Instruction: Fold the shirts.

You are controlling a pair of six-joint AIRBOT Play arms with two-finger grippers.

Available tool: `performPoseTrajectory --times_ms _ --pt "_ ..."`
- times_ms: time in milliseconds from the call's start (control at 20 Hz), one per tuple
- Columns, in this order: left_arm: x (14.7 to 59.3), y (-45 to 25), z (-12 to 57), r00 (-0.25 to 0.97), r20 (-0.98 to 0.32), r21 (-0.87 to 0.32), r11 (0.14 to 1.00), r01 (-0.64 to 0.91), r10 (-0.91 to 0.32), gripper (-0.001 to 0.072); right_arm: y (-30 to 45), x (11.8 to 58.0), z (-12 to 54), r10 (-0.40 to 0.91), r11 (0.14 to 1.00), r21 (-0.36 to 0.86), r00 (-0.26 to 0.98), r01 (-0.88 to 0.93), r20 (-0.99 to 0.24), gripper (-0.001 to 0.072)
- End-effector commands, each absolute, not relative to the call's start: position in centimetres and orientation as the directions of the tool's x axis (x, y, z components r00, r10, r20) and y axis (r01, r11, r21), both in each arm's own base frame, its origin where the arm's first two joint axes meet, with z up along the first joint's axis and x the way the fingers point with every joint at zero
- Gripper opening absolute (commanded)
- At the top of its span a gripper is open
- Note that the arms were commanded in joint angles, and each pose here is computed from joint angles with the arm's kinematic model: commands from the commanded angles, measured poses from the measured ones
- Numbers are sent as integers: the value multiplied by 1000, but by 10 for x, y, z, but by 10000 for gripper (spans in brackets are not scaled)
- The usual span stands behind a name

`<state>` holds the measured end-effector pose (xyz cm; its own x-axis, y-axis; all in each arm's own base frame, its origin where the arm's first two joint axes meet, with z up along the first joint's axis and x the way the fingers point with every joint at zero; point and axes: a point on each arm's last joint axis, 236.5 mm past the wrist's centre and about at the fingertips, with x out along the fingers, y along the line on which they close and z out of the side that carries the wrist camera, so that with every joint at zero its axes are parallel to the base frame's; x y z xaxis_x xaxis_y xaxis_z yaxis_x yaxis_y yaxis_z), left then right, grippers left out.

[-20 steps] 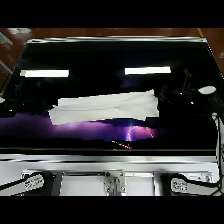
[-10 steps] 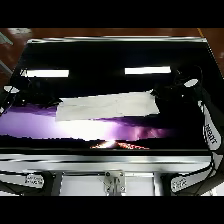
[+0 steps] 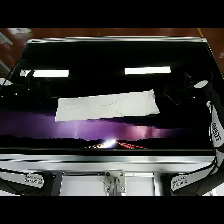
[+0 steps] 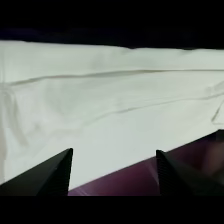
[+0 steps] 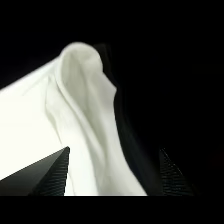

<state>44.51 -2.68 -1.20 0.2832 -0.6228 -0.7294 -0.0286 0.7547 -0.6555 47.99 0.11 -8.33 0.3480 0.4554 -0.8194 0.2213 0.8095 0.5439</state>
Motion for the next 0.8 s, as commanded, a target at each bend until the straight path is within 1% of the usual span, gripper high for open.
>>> performPoseTrajectory --times_ms 0,50,200,300,350,400,450,500,550,600,700,750 --pt "440 -45 15 254 -684 -707 707 0 -684 583 23 456 -108 552 757 594 219 272 -804 668" --pt "442 -51 22 263 -665 -724 690 3 -699 583 36 455 -114 585 733 618 201 284 -786 669" --pt "447 -70 43 284 -610 -764 644 37 -740 582 72 464 -122 660 658 688 206 306 -723 667" --pt "448 -81 52 286 -586 -779 624 60 -758 582 81 466 -125 662 651 689 206 320 -721 667" --pt "449 -86 52 285 -584 -779 623 67 -760 582 83 466 -125 662 647 688 206 327 -721 654" --pt "450 -91 52 284 -584 -777 625 73 -760 583 84 466 -124 668 642 692 203 330 -716 498" --pt "451 -96 52 284 -585 -775 627 81 -759 582 86 465 -121 679 629 702 203 333 -705 276" --pt "452 -103 51 282 -586 -772 629 89 -760 557 88 465 -115 700 605 720 204 340 -685 78" --pt "455 -109 51 291 -588 -766 635 100 -755 375 91 462 -105 725 584 739 194 335 -661 64" --pt "462 -117 50 314 -590 -756 645 109 -744 258 95 457 -93 743 579 753 178 312 -645 63" --pt "477 -139 44 357 -592 -734 667 130 -722 68 97 448 -67 751 595 762 159 257 -641 63" --pt "480 -156 39 360 -594 -726 673 146 -719 36 95 445 -50 745 609 760 164 229 -647 63"
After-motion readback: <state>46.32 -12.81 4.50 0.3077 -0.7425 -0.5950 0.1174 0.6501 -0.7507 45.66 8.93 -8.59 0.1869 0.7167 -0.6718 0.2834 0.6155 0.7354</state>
